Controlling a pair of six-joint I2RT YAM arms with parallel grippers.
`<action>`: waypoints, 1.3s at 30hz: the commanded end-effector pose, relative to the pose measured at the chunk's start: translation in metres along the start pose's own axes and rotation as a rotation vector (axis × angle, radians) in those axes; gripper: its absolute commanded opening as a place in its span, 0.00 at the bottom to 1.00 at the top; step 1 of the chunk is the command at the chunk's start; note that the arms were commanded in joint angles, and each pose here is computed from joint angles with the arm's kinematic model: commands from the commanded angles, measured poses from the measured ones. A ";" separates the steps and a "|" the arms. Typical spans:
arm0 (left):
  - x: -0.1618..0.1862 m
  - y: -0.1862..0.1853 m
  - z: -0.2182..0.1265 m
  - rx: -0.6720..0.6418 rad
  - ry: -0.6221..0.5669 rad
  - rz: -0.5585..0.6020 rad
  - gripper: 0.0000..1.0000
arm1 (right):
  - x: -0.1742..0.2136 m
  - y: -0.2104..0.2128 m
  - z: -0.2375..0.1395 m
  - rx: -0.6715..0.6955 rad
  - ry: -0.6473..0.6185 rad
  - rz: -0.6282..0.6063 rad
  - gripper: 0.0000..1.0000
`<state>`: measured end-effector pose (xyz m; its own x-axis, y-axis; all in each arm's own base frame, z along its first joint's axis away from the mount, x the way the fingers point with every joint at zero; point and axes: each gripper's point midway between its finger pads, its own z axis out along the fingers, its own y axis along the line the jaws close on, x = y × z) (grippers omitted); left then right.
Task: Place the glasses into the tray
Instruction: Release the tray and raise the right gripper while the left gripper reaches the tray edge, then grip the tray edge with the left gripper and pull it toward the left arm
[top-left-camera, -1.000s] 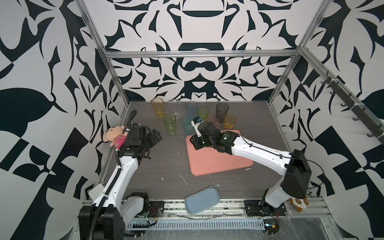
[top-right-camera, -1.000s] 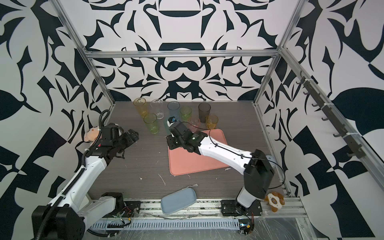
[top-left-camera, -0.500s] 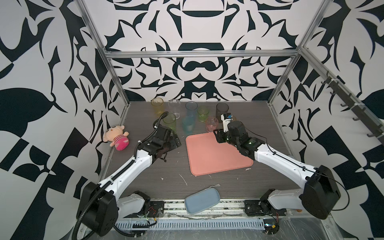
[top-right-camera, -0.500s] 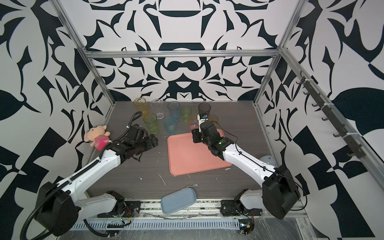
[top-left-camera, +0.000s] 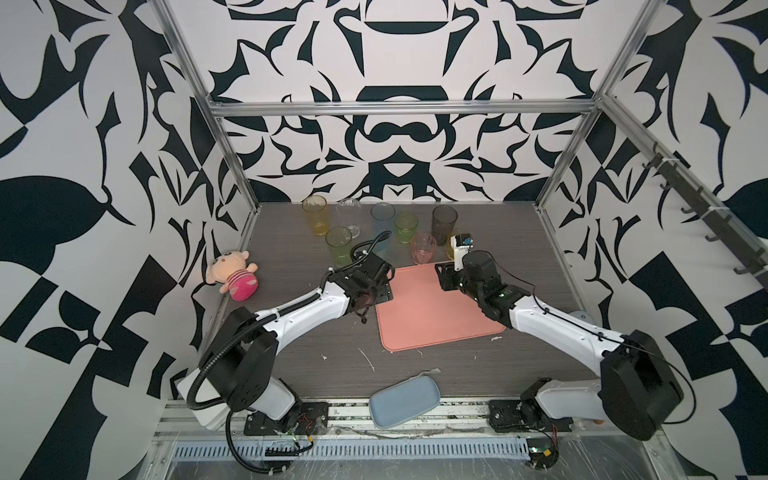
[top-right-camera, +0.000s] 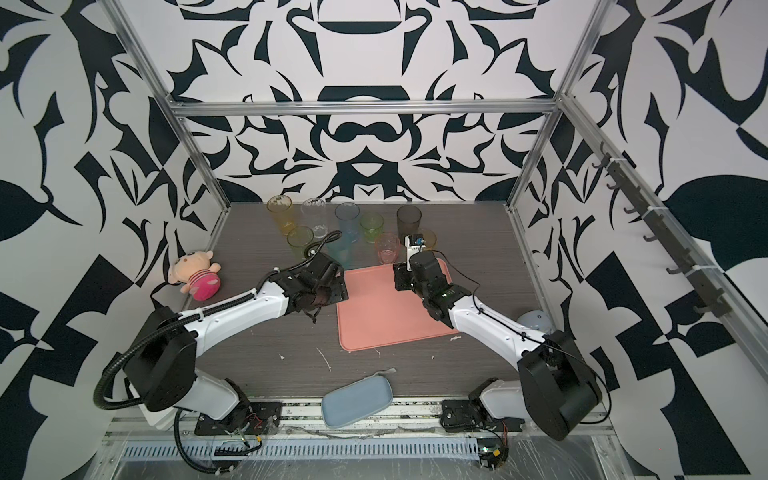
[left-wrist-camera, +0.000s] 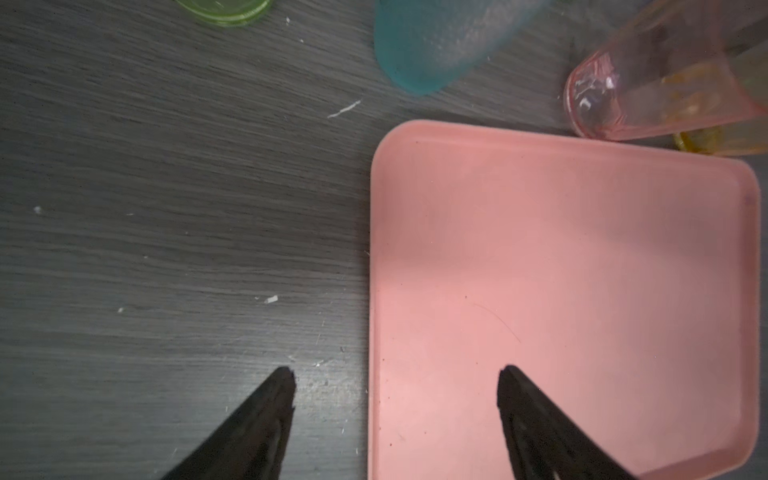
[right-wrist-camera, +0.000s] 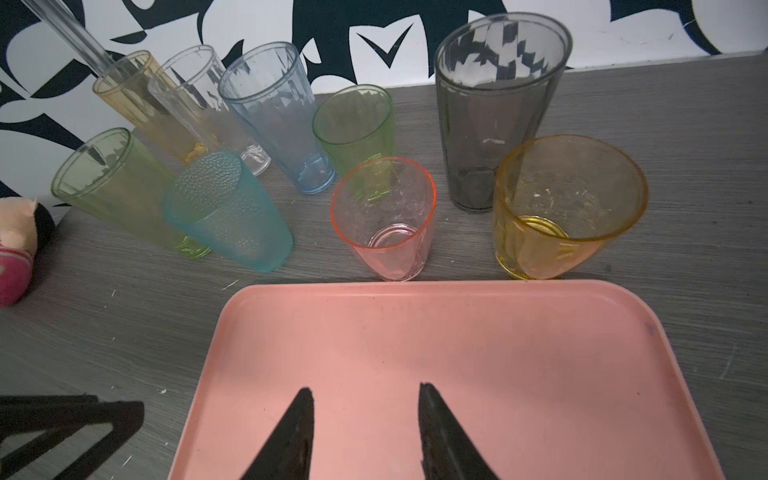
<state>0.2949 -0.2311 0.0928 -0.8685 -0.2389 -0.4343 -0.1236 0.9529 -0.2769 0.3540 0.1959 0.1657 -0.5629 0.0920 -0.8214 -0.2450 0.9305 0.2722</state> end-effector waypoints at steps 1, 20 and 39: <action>0.006 0.007 0.005 -0.058 0.015 -0.023 0.73 | -0.019 -0.005 -0.008 0.031 -0.099 0.023 0.44; 0.045 0.018 0.041 -0.094 0.152 -0.013 0.42 | -0.020 -0.024 -0.016 0.112 -0.152 0.062 0.44; 0.061 0.021 0.055 -0.080 0.202 -0.024 0.21 | -0.017 -0.027 -0.011 0.131 -0.147 0.053 0.43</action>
<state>0.2726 -0.2367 0.0217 -0.9355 -0.2197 -0.2767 -0.1639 0.9637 -0.2110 0.3557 0.1664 0.1622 -0.4977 0.1540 -0.8536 -0.1167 0.9633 0.2418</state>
